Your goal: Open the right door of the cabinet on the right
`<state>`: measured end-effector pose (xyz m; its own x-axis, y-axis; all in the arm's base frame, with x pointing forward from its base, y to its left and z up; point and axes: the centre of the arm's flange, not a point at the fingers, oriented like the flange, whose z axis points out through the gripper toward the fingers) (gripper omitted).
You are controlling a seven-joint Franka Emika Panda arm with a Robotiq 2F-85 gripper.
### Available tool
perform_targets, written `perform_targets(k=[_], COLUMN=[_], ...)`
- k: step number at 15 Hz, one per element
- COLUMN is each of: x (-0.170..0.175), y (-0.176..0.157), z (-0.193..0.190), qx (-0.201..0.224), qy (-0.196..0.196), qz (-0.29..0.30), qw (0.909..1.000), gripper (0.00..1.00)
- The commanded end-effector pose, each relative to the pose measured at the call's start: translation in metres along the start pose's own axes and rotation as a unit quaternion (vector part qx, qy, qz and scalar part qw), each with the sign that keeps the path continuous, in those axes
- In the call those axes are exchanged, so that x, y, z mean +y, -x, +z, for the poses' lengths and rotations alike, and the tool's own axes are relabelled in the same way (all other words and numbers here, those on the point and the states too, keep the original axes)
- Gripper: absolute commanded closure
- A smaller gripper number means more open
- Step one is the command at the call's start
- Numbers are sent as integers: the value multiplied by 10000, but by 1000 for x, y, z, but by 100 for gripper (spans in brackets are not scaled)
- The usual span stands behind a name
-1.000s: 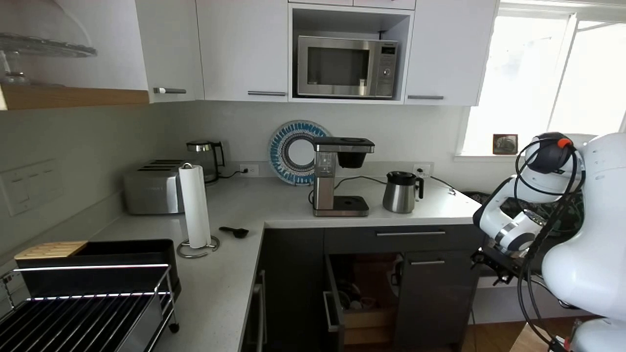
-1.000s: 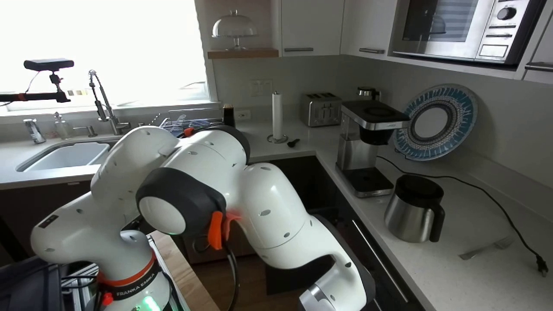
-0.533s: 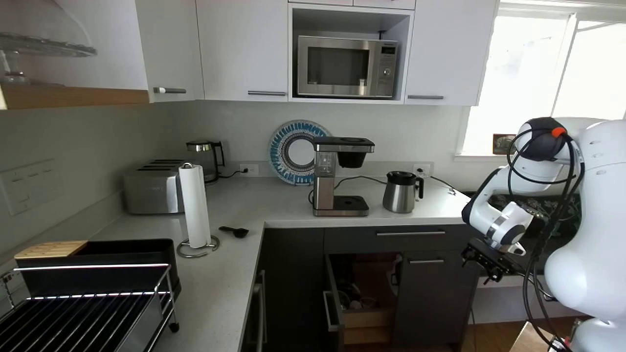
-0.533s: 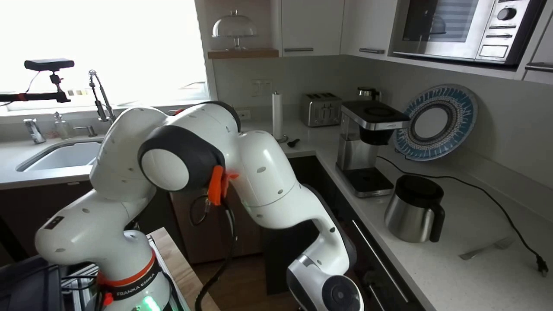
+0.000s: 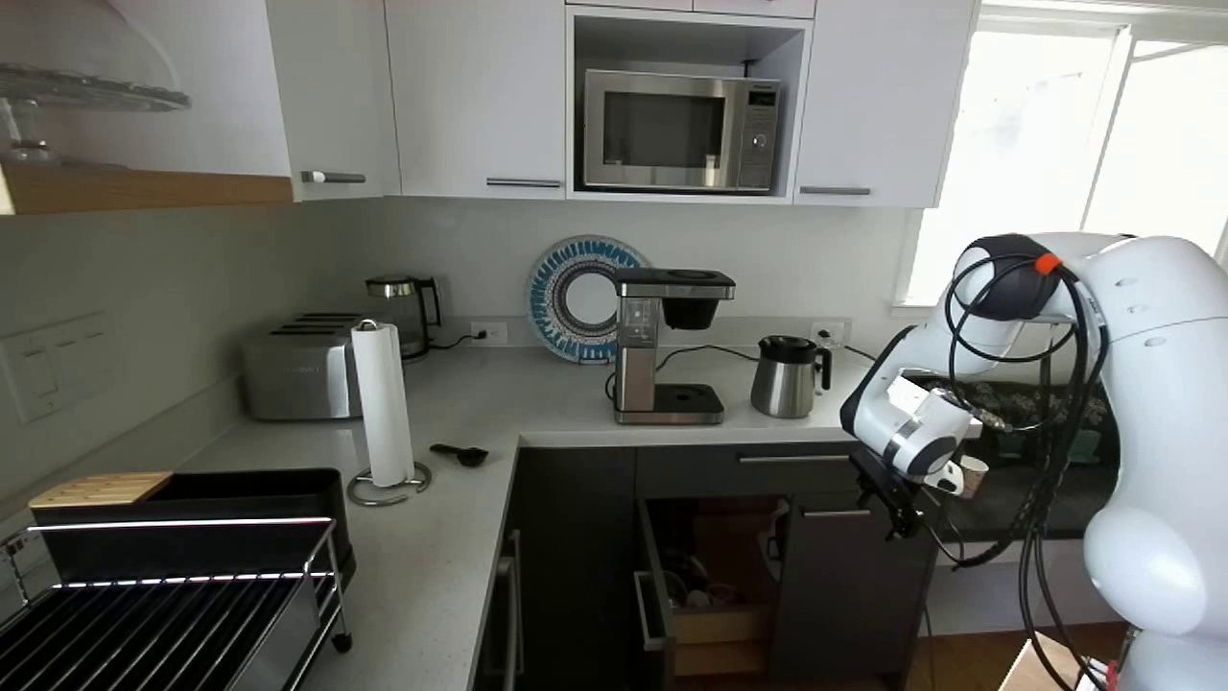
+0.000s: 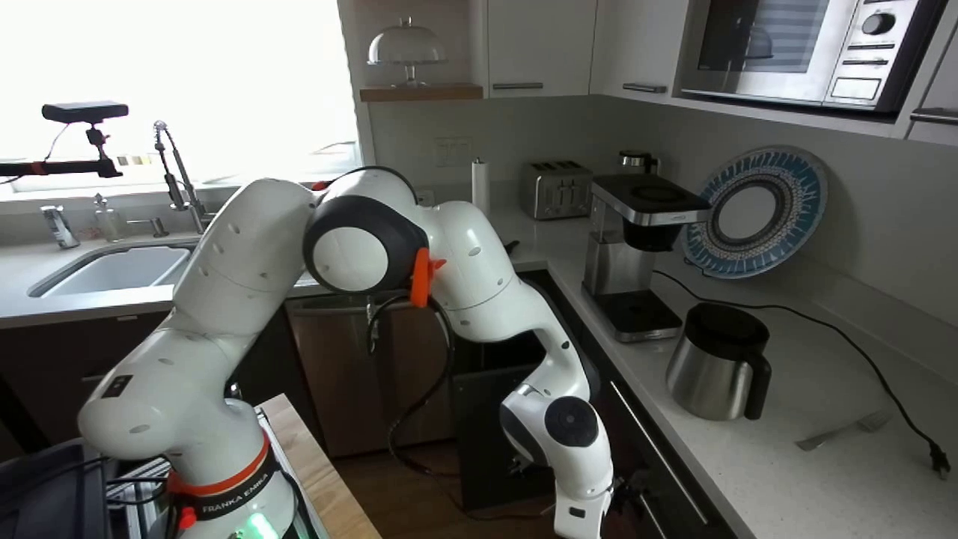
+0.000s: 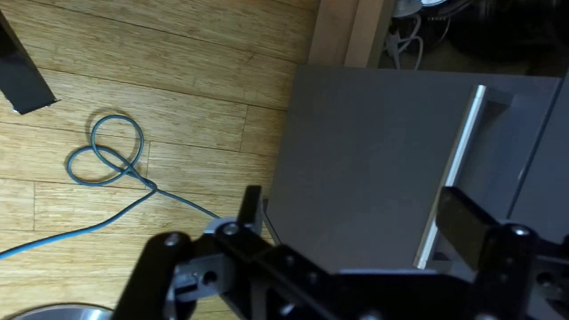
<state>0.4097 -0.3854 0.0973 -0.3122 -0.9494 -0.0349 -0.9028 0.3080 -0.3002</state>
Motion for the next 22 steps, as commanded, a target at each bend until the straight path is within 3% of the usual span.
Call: perform_targets(k=[1,5,6,15,22], x=[-2,-2,-6,-47,-54], y=[5,1,2,72,69], z=[3,5,14,99,151], qx=[51,117,395,1012,1433], qy=[-6,5,-265,-992,-1387], qz=[34,105,289,619,854], qw=[10000,9999,9984,9880,9762], gripper=[0,0,0,0,0])
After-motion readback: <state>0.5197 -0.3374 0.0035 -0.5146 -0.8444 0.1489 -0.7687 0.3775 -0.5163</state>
